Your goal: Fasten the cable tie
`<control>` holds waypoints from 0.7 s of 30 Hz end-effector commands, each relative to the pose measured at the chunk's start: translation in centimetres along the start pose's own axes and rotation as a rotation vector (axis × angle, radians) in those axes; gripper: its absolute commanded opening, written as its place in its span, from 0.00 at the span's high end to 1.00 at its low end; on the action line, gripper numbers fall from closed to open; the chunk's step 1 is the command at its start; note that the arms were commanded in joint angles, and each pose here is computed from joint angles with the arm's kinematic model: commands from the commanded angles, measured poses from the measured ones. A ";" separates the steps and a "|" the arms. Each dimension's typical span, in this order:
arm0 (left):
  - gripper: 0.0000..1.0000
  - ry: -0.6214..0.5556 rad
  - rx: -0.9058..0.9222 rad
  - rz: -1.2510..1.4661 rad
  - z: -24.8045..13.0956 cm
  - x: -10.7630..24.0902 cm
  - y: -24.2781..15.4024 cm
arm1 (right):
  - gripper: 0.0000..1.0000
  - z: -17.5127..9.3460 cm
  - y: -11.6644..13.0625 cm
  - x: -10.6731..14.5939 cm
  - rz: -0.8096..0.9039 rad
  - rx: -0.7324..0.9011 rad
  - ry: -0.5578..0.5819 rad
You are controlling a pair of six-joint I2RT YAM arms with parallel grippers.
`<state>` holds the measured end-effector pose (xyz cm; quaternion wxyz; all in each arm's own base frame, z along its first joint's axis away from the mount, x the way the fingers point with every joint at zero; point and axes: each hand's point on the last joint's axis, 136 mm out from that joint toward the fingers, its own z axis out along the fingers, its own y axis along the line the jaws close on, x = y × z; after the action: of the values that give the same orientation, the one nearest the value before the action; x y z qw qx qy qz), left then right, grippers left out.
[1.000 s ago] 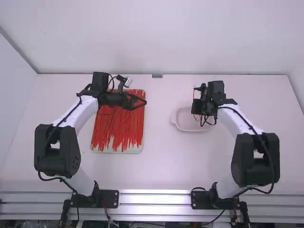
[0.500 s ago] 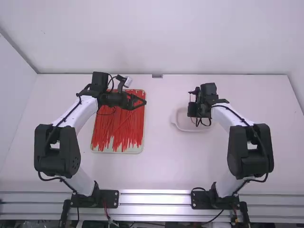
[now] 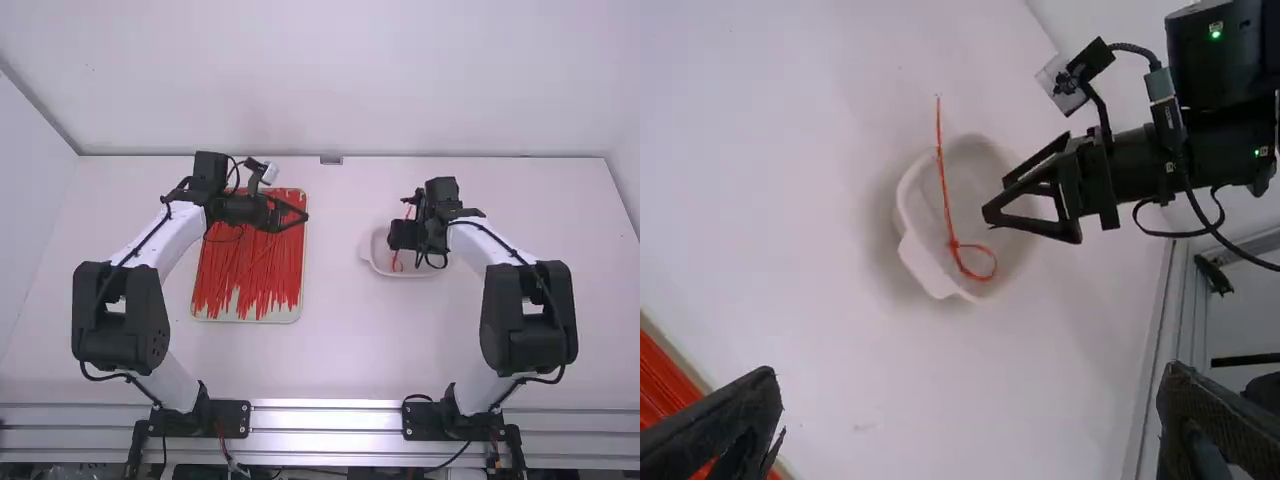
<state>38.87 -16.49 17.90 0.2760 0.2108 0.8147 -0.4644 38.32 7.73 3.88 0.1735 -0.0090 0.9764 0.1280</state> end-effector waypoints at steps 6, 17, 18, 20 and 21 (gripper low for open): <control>0.01 -0.004 -0.138 0.041 -3.1 -1.7 -1.9 | 0.01 -2.1 0.0 1.2 0.037 0.007 0.045; 0.01 -0.005 -0.405 0.059 -8.1 -1.6 -4.2 | 0.01 -8.7 4.4 1.7 -0.027 -0.029 -0.041; 0.03 -0.023 -0.427 0.049 -8.7 -1.6 -3.9 | 0.02 -8.9 3.8 1.5 -0.030 -0.013 -0.059; 0.05 -0.049 -0.460 0.033 -9.5 -1.7 -3.3 | 0.04 -9.2 2.8 1.3 -0.035 0.011 -0.087; 0.05 -0.058 -0.472 0.029 -9.7 -1.7 -3.2 | 0.05 -9.3 2.4 1.2 -0.038 0.022 -0.099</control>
<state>35.92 -11.13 25.43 0.3455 0.1655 0.8792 -0.2832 34.21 9.20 12.96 0.2240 -0.0285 0.9646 0.1362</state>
